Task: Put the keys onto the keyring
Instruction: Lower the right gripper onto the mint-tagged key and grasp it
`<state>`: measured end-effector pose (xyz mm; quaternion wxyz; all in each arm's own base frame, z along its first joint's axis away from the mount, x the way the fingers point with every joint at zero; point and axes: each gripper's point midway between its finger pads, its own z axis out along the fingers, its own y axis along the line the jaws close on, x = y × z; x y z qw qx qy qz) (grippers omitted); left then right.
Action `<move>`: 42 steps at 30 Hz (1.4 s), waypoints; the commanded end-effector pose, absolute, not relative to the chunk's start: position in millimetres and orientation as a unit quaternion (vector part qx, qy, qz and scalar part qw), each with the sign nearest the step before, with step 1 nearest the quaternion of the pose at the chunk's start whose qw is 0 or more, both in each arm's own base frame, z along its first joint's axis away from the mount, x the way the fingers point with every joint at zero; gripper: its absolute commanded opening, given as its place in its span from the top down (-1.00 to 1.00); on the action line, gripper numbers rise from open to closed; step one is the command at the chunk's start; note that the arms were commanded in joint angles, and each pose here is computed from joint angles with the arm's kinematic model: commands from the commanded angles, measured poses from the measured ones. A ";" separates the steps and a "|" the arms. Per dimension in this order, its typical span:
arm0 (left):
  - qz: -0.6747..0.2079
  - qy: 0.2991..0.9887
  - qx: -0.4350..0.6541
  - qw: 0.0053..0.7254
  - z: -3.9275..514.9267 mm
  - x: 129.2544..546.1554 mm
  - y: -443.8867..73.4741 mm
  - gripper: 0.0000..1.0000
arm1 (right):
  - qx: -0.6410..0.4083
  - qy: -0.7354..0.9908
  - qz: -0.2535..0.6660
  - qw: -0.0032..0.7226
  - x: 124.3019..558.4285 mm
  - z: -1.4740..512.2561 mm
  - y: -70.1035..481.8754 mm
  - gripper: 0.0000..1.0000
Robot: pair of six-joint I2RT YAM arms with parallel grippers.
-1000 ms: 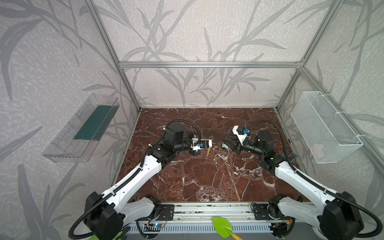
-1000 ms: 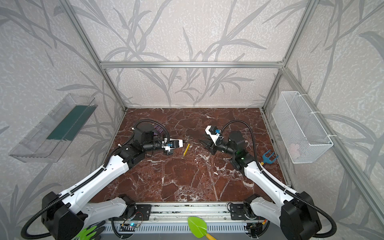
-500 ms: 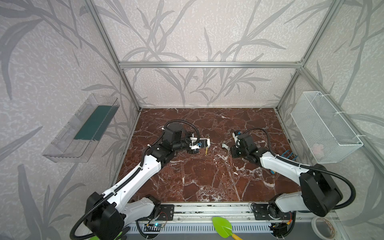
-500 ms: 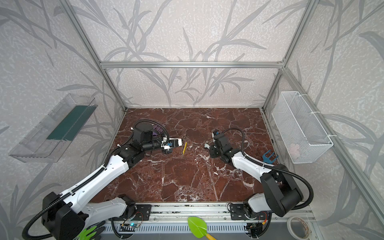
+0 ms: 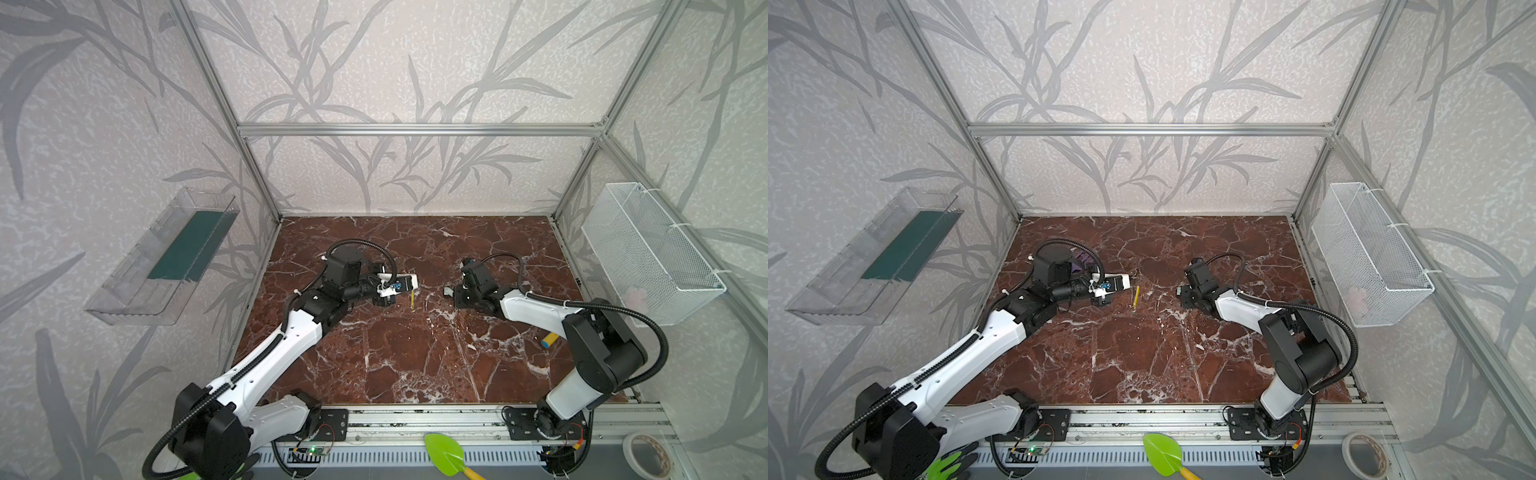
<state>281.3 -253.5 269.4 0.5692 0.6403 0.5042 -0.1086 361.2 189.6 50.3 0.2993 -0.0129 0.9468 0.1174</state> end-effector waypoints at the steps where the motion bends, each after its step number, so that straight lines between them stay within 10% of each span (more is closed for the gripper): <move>1: -0.118 0.500 0.638 0.574 269.1 281.4 -254.4 1.00 | 0.003 0.946 0.112 0.303 370.8 52.4 190.1 0.47; 42: -0.116 0.501 0.633 0.578 273.3 284.7 -253.3 1.00 | -0.021 0.956 0.074 0.284 380.2 28.2 189.9 0.88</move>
